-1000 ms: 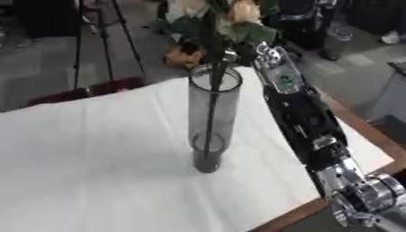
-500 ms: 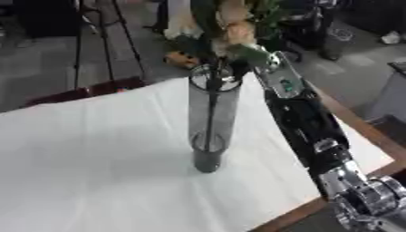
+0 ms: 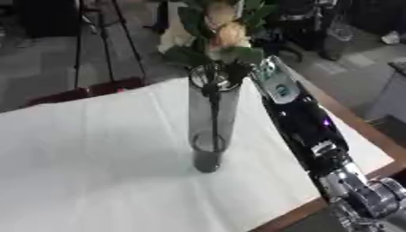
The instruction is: Arrange flowers into the vase.
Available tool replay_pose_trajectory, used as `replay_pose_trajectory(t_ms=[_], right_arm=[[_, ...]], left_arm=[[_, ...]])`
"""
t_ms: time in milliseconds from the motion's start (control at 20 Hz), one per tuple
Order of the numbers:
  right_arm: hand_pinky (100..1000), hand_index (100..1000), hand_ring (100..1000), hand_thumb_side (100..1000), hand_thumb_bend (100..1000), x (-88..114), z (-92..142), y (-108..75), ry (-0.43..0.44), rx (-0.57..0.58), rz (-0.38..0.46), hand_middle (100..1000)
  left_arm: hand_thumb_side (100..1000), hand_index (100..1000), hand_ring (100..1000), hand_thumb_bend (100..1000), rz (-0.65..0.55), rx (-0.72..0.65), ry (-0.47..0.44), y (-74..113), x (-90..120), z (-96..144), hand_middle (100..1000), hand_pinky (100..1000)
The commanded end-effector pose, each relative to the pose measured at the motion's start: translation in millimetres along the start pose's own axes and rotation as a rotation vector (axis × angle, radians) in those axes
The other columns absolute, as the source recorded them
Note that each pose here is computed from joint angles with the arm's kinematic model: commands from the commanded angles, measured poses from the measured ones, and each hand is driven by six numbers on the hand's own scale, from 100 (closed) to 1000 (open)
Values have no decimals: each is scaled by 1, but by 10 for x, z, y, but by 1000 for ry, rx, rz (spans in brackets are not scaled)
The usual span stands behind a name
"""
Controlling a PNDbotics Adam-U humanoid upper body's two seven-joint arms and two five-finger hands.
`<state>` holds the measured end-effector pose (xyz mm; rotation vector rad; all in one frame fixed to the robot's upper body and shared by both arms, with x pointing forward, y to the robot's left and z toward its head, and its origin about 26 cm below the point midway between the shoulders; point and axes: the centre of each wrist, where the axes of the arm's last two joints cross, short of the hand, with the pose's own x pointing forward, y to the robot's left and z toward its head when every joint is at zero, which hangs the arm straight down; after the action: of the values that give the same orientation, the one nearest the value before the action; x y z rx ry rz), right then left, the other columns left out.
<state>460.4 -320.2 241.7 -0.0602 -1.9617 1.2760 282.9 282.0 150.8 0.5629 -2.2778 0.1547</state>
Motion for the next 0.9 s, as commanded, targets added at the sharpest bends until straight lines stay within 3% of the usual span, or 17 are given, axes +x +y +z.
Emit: replay_pose_trajectory(t_ms=[50,900], right_arm=[[906,958,926,541,1000,49,49,-129,-76,137,146,911],[910,960,927,541,1000,-28,174,-138,-36,129,139,911]], left_arm=[[971,828,671,517,-4,0,-27,33,48,-53,635,726],[971,828,671,517,-7,1,-27,39,45,-52,635,727]])
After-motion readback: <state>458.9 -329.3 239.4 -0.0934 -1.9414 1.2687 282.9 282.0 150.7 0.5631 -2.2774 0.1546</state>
